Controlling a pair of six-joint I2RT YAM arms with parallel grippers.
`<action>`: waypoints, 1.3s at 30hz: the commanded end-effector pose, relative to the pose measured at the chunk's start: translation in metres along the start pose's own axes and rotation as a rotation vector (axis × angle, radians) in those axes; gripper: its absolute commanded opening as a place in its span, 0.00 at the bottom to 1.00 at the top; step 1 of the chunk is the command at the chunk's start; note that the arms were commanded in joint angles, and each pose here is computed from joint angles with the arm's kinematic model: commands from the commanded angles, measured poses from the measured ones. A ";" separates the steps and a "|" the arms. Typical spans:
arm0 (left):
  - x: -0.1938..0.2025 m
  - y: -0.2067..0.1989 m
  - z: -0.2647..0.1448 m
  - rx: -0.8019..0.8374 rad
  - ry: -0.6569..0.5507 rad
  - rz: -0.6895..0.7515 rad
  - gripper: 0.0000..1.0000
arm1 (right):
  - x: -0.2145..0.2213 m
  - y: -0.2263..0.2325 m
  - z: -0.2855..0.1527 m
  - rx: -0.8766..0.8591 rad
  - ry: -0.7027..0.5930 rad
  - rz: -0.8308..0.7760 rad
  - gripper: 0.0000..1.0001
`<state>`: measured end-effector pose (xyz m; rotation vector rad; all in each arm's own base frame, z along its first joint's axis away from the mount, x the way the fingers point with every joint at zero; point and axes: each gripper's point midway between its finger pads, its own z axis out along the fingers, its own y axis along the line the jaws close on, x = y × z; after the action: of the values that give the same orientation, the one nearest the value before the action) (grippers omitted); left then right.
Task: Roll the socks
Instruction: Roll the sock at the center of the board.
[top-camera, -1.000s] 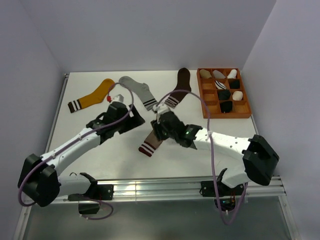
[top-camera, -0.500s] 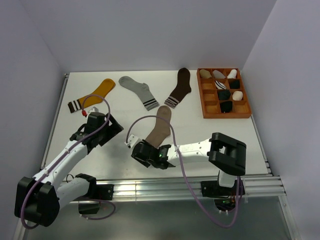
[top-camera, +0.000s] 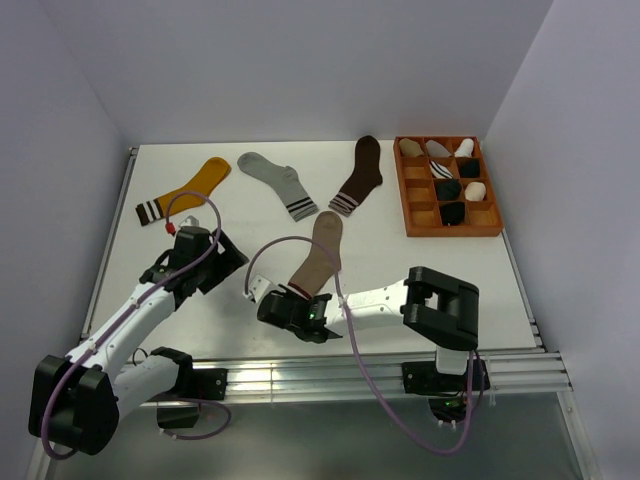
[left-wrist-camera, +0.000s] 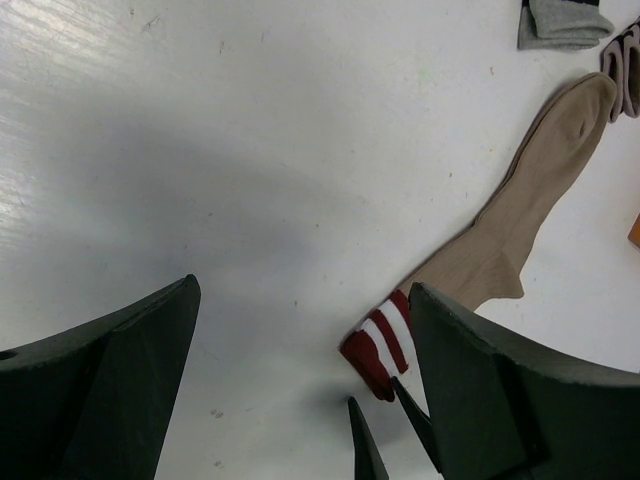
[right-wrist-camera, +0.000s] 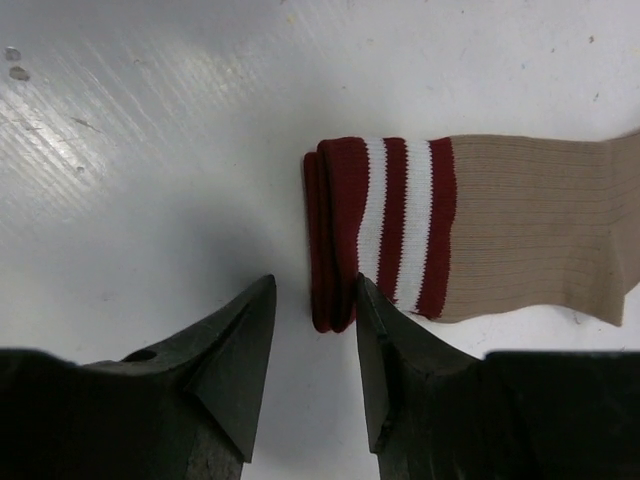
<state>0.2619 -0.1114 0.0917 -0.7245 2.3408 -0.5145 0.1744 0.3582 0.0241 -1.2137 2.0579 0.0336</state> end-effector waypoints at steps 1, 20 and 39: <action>-0.001 -0.005 -0.002 0.036 -0.005 0.015 0.91 | -0.004 0.004 0.001 0.011 0.001 -0.028 0.45; 0.020 -0.023 -0.002 0.110 0.064 0.005 0.88 | -0.013 -0.007 0.005 -0.147 0.005 0.195 0.00; 0.071 -0.042 0.018 0.111 0.191 0.021 0.80 | -0.029 -0.025 -0.001 -0.901 0.011 0.762 0.00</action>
<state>0.2383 -0.1800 0.0654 -0.6155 2.4887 -0.6807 0.2109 0.3560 0.0345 -0.8048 2.4912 1.1366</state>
